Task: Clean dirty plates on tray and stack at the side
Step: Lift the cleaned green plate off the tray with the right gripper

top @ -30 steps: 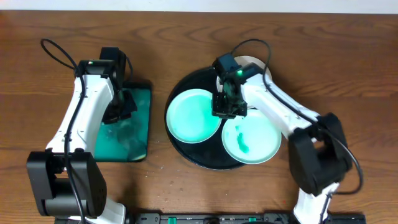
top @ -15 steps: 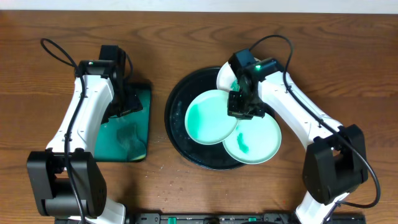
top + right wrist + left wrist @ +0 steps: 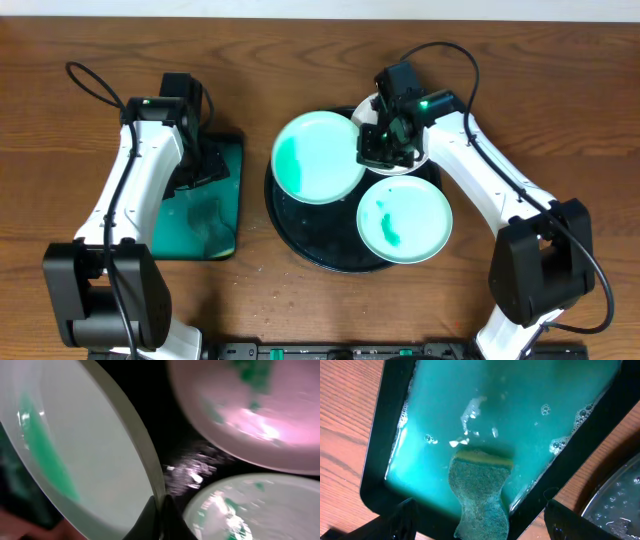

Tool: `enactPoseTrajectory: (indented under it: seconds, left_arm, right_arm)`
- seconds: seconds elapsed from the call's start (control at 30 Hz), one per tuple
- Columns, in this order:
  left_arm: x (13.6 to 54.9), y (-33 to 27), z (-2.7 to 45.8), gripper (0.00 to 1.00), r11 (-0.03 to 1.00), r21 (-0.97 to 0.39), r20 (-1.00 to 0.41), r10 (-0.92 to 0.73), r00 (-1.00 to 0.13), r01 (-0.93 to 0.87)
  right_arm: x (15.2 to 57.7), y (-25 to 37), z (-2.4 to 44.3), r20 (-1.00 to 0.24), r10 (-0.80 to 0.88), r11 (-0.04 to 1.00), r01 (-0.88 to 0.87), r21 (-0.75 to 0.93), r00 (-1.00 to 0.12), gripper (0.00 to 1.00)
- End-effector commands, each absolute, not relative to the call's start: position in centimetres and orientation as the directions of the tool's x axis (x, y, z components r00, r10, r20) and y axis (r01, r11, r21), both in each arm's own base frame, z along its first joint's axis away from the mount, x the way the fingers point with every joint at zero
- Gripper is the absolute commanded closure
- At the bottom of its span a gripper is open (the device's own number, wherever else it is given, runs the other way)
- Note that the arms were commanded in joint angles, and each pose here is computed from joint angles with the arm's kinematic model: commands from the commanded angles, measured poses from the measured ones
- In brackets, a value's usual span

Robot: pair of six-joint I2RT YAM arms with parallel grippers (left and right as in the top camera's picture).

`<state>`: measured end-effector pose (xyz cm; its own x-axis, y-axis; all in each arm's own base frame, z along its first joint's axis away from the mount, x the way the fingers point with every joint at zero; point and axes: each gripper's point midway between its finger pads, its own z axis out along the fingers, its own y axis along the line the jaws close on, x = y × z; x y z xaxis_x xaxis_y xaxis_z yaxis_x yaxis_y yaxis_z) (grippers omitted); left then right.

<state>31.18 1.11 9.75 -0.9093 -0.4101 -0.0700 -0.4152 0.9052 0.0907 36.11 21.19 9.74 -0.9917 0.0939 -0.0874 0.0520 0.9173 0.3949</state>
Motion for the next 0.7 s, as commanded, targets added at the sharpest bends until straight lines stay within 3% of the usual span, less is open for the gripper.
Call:
enactPoseTrajectory:
  seconds: [0.0,0.17,0.33,0.5,0.67]
  left_arm:
    - [30.5,1.3,8.9,0.19,0.906,0.107,-0.038,-0.407,-0.913,-0.409]
    - [30.1,1.3,8.5,0.19,0.906,0.114,-0.024,-0.407,-0.913,-0.407]
    - [29.9,1.0,8.4,0.19,0.908,0.104,-0.011,-0.408,-0.913,-0.406]
    - [29.9,1.0,8.5,0.19,0.908,0.101,-0.01,-0.408,-0.913,-0.407]
    - [29.9,1.0,8.5,0.19,0.908,0.101,-0.01,-0.408,-0.913,-0.407]
  right_arm:
    - [36.3,23.1,12.9,-0.08,0.063,0.807,0.004,0.59,-0.995,0.99]
    - [36.4,23.9,15.0,-0.049,0.039,0.691,-0.009,0.723,-0.998,0.99]
    - [34.4,23.1,15.6,0.087,0.026,0.634,0.083,0.768,-0.996,0.99]
    - [31.9,21.4,15.0,0.2,0.016,0.669,0.159,0.726,-0.98,0.99]
    - [29.8,17.3,12.5,0.291,0.1,0.816,0.245,0.524,-0.952,0.98]
